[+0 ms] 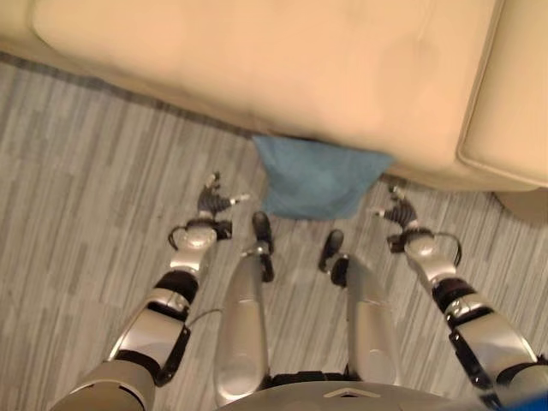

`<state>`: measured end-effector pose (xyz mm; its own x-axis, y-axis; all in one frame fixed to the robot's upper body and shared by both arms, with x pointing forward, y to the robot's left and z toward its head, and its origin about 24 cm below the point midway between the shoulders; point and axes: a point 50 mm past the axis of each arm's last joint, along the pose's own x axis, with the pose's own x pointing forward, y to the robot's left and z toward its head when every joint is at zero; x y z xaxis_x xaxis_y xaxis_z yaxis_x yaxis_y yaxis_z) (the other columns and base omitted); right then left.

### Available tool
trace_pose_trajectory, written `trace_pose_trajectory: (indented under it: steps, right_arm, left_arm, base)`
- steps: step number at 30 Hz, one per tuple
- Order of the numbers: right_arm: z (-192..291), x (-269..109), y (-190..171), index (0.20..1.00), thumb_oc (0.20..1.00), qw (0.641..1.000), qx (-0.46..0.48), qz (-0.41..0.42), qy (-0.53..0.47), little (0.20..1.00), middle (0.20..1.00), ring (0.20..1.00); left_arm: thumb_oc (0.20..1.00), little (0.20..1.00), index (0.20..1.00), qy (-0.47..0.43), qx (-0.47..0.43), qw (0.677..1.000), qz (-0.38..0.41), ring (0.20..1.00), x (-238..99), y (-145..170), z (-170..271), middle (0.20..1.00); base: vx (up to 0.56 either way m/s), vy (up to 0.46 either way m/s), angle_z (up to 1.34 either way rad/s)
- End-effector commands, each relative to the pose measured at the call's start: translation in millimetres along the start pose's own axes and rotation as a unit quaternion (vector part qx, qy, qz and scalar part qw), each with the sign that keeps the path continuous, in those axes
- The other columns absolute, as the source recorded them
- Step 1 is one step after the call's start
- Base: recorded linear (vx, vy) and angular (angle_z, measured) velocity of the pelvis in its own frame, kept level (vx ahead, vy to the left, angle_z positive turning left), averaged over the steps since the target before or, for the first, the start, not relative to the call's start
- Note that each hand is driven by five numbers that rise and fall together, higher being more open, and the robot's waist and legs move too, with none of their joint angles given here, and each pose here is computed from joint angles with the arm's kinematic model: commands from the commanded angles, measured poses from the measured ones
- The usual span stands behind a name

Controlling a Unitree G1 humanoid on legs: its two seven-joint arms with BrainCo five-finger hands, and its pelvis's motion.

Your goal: Pick up all the scattered cushions and arrange them neatly on the sofa.

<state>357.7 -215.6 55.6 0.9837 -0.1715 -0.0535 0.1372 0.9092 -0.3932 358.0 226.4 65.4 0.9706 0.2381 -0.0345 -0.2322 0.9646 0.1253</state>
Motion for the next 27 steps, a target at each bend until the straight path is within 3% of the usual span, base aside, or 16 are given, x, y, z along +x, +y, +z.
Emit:
trace_pose_trajectory:
  steps: [1, 3, 9, 12, 27]
  right_arm:
    - [-32, -17, -17, 1.000, 1.000, 0.999, -0.022, -0.035, 0.028, 1.000, 1.000, 1.000]
    - [-7, -7, -36, 1.000, 1.000, 0.997, -0.014, -0.076, -0.012, 1.000, 1.000, 1.000]
    - [6, -4, -55, 1.000, 1.000, 0.992, -0.012, -0.117, -0.039, 1.000, 1.000, 1.000]
    - [7, -4, -54, 1.000, 1.000, 0.992, -0.009, -0.117, -0.041, 1.000, 1.000, 1.000]
    - [109, 11, -79, 1.000, 1.000, 0.970, 0.008, -0.121, -0.210, 1.000, 1.000, 1.000]
  left_arm:
    - [1.000, 1.000, 1.000, 0.007, -0.025, 1.000, 0.006, 1.000, -13, -7, -18, 1.000]
    - [1.000, 1.000, 1.000, -0.021, -0.032, 0.999, 0.022, 1.000, -3, -2, 4, 1.000]
    - [1.000, 1.000, 1.000, -0.048, -0.055, 0.997, 0.033, 1.000, 4, -2, 25, 1.000]
    - [1.000, 1.000, 1.000, -0.047, -0.056, 0.997, 0.032, 1.000, 5, -3, 26, 1.000]
    - [1.000, 1.000, 1.000, -0.220, -0.062, 0.973, 0.025, 1.000, 24, -5, 151, 1.000]
  base:
    - [-0.02, 0.020, -0.13]
    - [-0.01, 0.043, -0.10]
    - [0.03, 0.023, -0.11]
    - [0.03, 0.017, -0.10]
    - [0.02, 0.034, -0.09]
